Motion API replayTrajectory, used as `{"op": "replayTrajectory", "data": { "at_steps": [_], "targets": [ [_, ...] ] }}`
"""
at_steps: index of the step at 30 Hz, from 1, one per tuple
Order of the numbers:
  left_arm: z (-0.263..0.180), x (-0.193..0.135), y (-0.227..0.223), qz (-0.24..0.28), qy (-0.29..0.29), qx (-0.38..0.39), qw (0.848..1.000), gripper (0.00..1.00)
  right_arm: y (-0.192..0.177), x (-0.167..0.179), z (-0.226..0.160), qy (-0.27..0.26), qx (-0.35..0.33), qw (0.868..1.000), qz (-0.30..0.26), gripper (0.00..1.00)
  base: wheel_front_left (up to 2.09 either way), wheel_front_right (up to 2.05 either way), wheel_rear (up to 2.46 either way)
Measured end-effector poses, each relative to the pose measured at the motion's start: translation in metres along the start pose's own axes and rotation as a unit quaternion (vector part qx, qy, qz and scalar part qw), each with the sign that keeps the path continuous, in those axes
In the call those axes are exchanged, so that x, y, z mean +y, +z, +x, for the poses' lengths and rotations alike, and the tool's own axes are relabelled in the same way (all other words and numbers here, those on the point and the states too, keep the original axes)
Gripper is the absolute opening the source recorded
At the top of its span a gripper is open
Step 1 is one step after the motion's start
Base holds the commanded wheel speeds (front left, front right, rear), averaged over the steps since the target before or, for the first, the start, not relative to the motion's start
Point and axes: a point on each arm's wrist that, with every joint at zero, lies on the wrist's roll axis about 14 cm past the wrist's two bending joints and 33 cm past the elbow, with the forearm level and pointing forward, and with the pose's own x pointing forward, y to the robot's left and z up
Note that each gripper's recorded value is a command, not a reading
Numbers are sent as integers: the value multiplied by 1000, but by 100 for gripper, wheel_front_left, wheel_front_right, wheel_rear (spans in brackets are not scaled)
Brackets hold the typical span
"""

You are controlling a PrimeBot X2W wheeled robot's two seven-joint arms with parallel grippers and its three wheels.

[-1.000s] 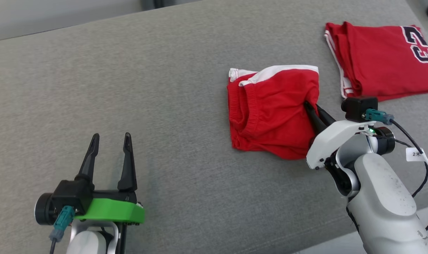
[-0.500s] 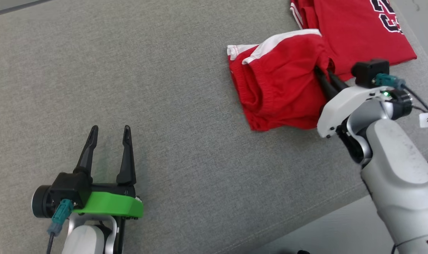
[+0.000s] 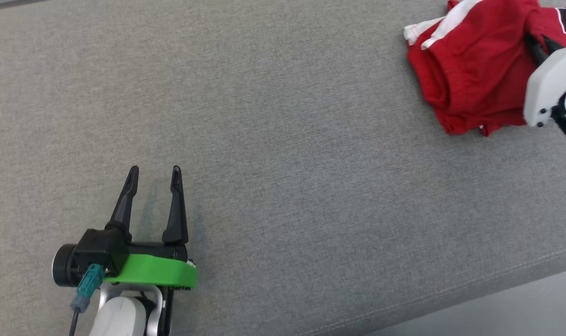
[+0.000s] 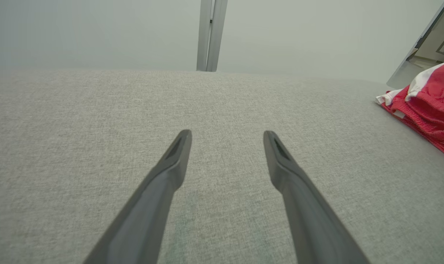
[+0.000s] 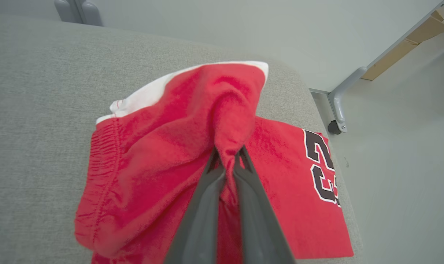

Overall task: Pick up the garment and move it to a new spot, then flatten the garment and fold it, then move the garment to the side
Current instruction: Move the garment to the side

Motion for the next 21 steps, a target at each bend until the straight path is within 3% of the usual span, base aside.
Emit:
{"op": "replayTrajectory", "data": {
  "at_steps": [7, 14, 15, 16, 17, 18, 21],
  "targets": [
    [-8, 16, 4, 5, 23, -4, 1000, 100, -5, -52, 6, -49, 43, 998, -15, 0, 0, 0, 0],
    [-13, 25, 2, 8, 35, 1, 999, 100, -27, -65, 16, -69, 78, 994, 10, 0, 0, 0, 0],
    [-14, 27, 1, 9, 37, 3, 999, 100, -31, -67, 17, -74, 81, 994, 9, 9, 0, 0, 0],
    [-14, 27, 0, 9, 38, 4, 999, 100, -35, -71, 17, -80, 84, 993, 6, 33, 0, 0, 0],
    [-14, 28, 0, 9, 38, 5, 999, 100, -38, -74, 17, -86, 85, 993, 2, 73, 0, 0, 0],
    [-14, 27, -1, 10, 37, 7, 999, 100, -40, -78, 16, -93, 81, 992, -1, 100, 0, 0, 0],
    [-14, 27, -1, 12, 36, 9, 999, 100, -44, -90, 12, -115, 68, 991, -6, 100, 0, 0, 0]
  ]
}}
